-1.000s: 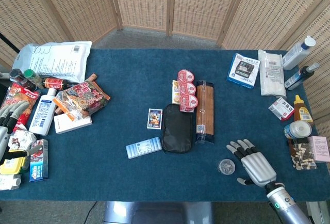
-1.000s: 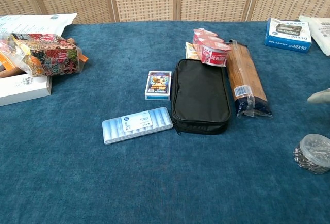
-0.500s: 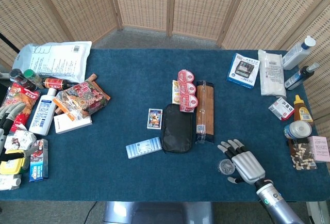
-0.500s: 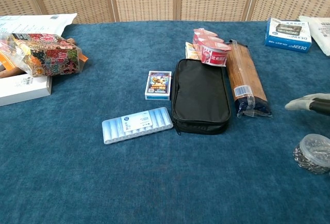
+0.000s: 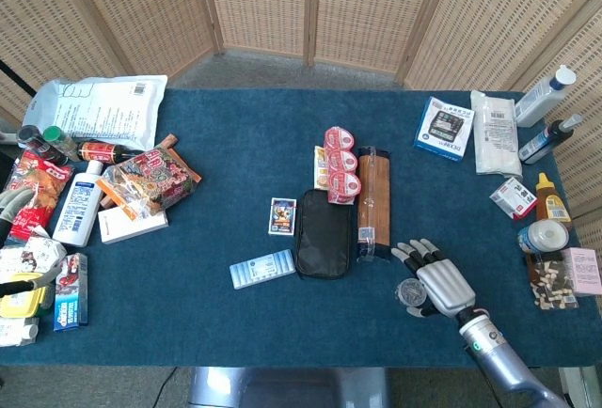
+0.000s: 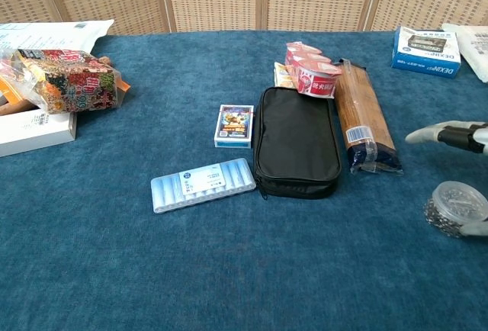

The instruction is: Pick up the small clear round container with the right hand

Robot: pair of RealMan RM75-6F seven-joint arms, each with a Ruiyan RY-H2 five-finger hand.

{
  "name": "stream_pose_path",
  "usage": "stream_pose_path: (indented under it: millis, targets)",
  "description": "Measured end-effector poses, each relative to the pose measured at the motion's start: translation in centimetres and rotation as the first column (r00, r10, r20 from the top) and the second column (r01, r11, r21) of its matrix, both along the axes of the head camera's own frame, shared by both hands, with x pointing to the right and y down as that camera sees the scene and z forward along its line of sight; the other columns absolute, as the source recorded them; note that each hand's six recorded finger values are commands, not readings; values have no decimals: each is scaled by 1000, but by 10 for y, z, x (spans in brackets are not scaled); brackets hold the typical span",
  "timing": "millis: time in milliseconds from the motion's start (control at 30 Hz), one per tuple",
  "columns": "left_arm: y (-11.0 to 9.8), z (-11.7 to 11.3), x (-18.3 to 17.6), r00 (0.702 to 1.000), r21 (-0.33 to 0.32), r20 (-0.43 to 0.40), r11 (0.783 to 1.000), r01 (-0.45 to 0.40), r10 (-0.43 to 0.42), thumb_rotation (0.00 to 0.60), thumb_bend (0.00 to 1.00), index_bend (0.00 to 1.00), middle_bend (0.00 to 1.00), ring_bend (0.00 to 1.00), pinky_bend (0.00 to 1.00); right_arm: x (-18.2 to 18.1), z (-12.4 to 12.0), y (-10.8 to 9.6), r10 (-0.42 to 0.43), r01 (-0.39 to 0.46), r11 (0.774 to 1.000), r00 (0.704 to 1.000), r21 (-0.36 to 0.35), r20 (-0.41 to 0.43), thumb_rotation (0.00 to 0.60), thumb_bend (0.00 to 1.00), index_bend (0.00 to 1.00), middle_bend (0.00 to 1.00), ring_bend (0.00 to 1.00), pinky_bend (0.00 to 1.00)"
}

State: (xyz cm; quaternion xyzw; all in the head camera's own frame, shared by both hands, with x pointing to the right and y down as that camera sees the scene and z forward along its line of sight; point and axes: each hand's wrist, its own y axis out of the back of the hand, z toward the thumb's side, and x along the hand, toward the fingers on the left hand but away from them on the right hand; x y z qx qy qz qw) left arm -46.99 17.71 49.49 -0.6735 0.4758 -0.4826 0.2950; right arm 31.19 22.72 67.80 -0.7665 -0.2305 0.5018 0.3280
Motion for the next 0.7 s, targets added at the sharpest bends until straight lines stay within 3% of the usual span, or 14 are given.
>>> stream_pose_path:
  millis: [500,700]
  targets:
    - [2,-3,-6,1000,3,11,1000,15,-15,600,44,14,0,0,0,-9,18,-52,38,-38,999,999,27,13,582,40,0,0,0,0]
    - [3,-1,-8,1000,-3,7,1000,20,-20,600,44,14,0,0,0,-1,19,-44,63,-63,998,998,15,4,588,48,0,0,0,0]
